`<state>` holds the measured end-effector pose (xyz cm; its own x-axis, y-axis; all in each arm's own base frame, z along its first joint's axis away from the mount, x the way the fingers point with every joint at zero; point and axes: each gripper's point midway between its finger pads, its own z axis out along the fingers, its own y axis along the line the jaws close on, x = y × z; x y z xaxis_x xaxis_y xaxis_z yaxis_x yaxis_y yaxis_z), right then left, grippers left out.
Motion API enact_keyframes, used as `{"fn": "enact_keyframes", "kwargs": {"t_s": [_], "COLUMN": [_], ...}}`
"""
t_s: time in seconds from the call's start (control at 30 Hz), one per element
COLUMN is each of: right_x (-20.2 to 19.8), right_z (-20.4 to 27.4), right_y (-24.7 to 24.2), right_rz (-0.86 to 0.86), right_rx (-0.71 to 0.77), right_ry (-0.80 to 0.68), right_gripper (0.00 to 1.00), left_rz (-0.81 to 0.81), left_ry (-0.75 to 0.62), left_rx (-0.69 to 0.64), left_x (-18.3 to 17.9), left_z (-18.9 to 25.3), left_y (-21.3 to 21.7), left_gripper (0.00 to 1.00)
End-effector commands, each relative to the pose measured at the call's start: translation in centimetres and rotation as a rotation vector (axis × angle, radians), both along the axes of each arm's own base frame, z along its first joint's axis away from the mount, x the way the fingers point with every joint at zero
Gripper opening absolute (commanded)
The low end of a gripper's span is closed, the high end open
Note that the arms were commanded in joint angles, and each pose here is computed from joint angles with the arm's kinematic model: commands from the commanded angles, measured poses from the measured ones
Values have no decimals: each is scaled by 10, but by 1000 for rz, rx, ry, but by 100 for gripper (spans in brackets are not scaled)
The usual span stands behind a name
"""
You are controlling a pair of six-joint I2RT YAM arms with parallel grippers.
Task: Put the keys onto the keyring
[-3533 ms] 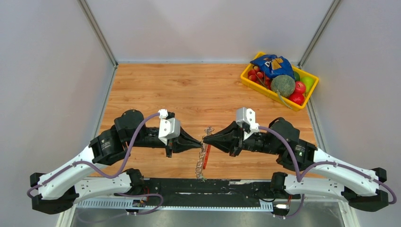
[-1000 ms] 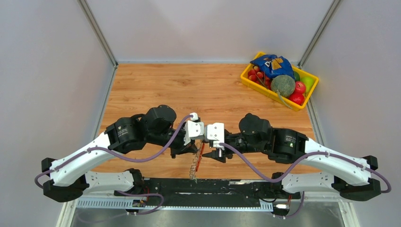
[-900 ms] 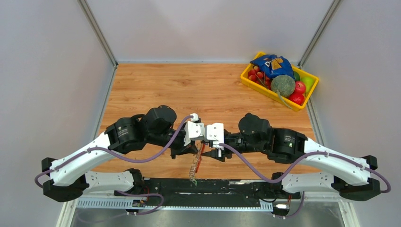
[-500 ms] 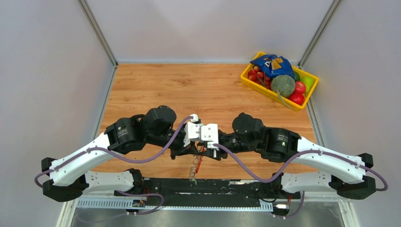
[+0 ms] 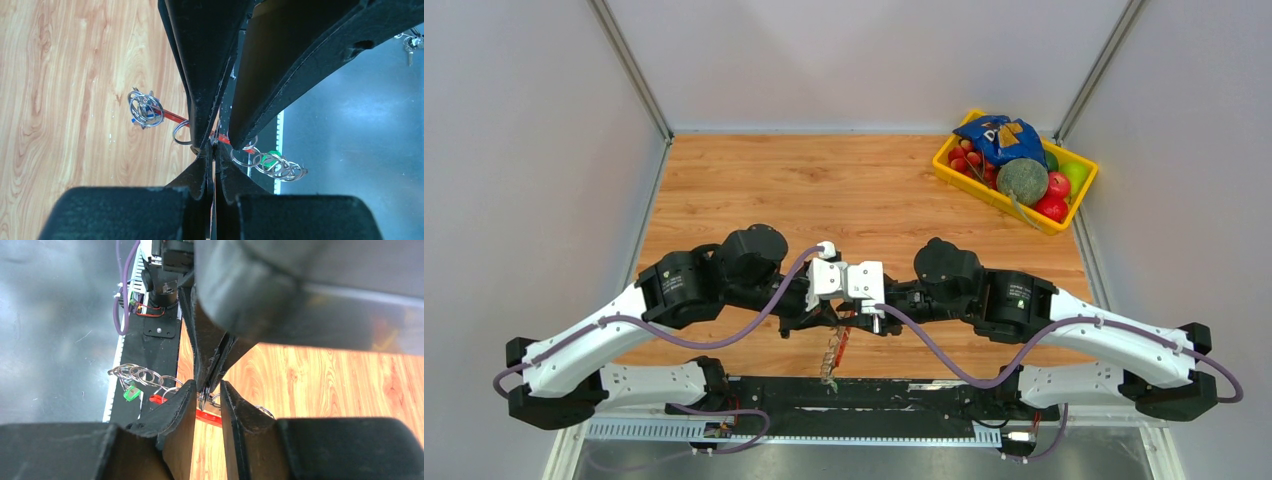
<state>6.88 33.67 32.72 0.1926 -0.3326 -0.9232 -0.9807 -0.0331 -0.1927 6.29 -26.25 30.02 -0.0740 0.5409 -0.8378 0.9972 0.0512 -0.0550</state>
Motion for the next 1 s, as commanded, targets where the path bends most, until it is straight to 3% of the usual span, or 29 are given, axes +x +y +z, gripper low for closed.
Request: {"fn": "enact_keyframes", "kwargs": {"t_s": [0.0,0.97], "right_x": [-3,-3], "right_z": [-7,-16], "right_y": [4,5], "right_rz": [14,12], "right_rx": [-13,-35], "right_ry": [11,24], "right_gripper": [28,24], "left_rz": [-34,-34], "left_ry": [-51,-75], "left_rx": [-111,-161], "left_x": [-2,-4], "left_z": [27,37], "left_y": [-6,-4], "left_gripper": [0,0]}}
